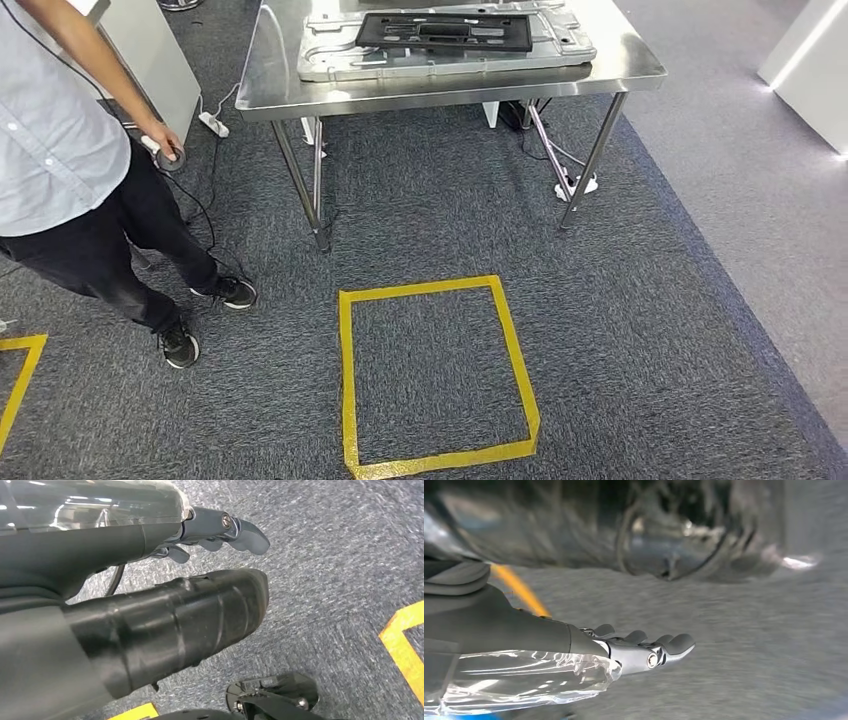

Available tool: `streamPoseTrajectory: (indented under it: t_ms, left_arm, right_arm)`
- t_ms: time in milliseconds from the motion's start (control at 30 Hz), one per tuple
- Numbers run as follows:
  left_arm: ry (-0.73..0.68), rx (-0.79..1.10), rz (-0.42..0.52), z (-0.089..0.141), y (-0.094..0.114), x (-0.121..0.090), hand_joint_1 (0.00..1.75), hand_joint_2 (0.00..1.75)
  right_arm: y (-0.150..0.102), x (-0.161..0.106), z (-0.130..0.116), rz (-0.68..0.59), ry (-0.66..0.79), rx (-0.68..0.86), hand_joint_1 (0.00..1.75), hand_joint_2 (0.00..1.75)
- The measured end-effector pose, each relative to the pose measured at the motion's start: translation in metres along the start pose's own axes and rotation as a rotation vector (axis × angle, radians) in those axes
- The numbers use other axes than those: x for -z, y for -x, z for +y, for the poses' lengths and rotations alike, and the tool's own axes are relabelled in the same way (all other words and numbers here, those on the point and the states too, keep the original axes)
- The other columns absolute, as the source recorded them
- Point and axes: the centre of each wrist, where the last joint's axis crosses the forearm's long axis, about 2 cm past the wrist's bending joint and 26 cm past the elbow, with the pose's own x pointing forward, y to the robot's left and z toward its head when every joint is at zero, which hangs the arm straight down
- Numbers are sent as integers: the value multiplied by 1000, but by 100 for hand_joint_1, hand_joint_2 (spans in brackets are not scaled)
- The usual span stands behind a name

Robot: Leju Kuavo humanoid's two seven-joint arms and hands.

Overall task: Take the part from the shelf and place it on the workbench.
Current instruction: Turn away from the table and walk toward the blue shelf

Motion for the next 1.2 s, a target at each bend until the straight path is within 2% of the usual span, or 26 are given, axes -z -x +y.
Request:
streamPoseTrajectory:
  t_ms: [133,367,633,1200]
  left_arm:
    - [-7,-2,4,1,1,0,0,0]
    - [-5,-12,8,-2,0,-1,0,0]
    - [-19,-22,13,-2,0,-1,0,0]
    - [-27,-34,20,-2,1,-1,0,0]
  right_arm:
    - [5,-12,12,143,-33,-80,0,0]
    - [11,-20,18,231,-64,-114,0,0]
    - [15,-32,26,409,-90,-181,0,0]
    - [19,-41,32,438,-120,-189,0,0]
